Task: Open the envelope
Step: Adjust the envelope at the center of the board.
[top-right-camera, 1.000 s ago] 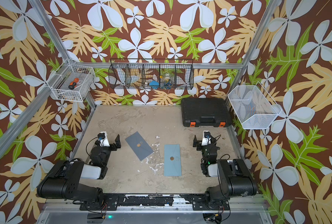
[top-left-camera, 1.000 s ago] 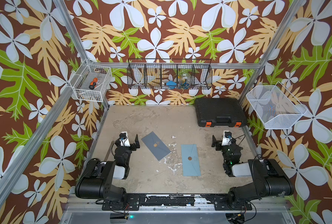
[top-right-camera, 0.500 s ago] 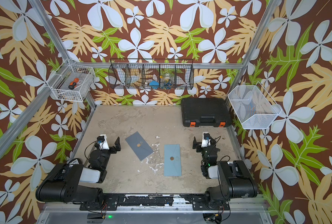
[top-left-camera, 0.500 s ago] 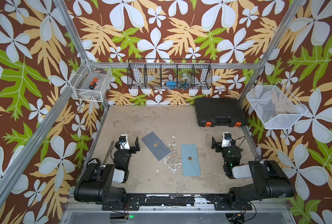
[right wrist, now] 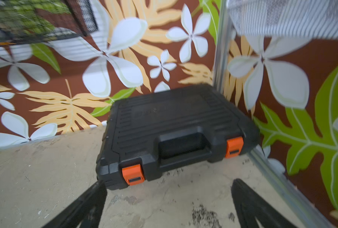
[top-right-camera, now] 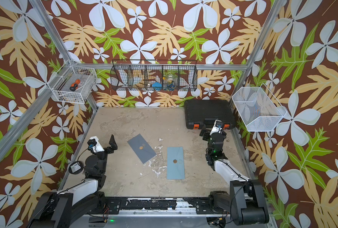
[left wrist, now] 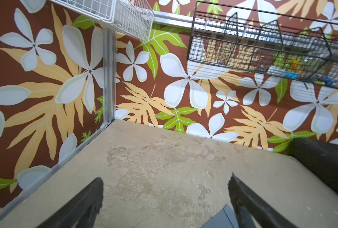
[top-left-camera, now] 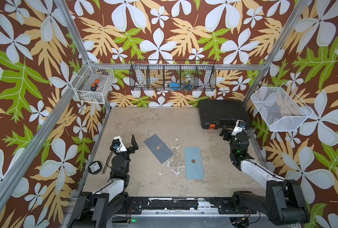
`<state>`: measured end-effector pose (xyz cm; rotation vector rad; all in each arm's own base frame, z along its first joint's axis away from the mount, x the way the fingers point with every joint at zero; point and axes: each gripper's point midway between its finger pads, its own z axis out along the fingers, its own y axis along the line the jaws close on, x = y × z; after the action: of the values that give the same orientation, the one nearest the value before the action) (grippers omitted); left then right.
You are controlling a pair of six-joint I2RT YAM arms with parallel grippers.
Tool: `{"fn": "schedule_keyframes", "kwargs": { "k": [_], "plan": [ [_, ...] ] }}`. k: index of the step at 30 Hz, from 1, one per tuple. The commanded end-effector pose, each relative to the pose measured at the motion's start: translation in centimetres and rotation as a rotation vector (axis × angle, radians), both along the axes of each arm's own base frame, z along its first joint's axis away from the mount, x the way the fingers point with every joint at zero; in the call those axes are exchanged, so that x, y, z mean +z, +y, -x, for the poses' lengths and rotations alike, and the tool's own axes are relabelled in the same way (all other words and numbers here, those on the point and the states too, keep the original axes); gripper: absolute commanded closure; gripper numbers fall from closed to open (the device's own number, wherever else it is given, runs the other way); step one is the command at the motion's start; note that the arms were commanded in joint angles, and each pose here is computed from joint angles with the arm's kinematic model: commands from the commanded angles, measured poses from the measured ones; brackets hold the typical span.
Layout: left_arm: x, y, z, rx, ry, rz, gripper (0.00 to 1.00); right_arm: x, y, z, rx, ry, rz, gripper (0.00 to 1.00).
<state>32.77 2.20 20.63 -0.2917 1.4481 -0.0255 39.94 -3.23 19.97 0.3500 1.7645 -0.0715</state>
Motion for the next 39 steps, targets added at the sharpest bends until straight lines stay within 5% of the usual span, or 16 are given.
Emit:
{"fn": "schedule_keyframes", "kwargs": {
  "k": [1, 4, 8, 11, 15, 18, 22, 29, 33, 39],
  "plan": [
    [-2.6, 1.6, -1.0, 0.101, 0.155, 0.181, 0.0, -5.1, 1.6, 0.9, 0.04, 0.258, -0.186, 0.01],
    [-2.9, 2.0, -1.7, 0.139, 0.224, 0.34, 0.0, -5.8, 4.5, 1.4, 0.216, 0.242, -0.383, 0.01],
    [-2.7, 1.0, -2.0, 0.086, 0.253, 0.484, 0.0, -6.8, 4.3, 2.9, 0.17, 0.256, -0.518, 0.01],
    [-1.9, -3.0, -2.5, -0.172, 0.251, 0.537, 0.0, -7.7, 7.2, 3.1, 0.33, 0.368, -0.645, 0.01],
    [-0.6, -8.4, -1.6, -0.508, 0.224, 0.656, 0.01, -8.2, 8.6, 4.5, 0.407, 0.415, -0.664, 0.01],
    [-1.6, -12.2, -1.4, -0.687, 0.349, 0.701, 0.0, -7.8, 8.7, 5.6, 0.43, 0.405, -0.632, 0.0],
    [-3.5, -18.8, 0.4, -0.867, 0.532, 0.592, 0.0, -8.8, 9.6, 7.2, 0.457, 0.469, -0.6, 0.0],
    [-4.9, -26.8, 3.2, -1.038, 0.661, 0.401, 0.0, -10.0, 11.7, 8.9, 0.518, 0.504, -0.57, 0.0],
    [-8.7, -26.2, 1.8, -0.917, 0.762, 0.403, 0.0, -9.8, 12.5, 8.7, 0.557, 0.51, -0.56, 0.0],
    [-10.2, -26.3, -0.9, -0.852, 0.745, 0.38, 0.0, -9.6, 14.2, 8.9, 0.635, 0.505, -0.585, 0.0]
  ]
}}
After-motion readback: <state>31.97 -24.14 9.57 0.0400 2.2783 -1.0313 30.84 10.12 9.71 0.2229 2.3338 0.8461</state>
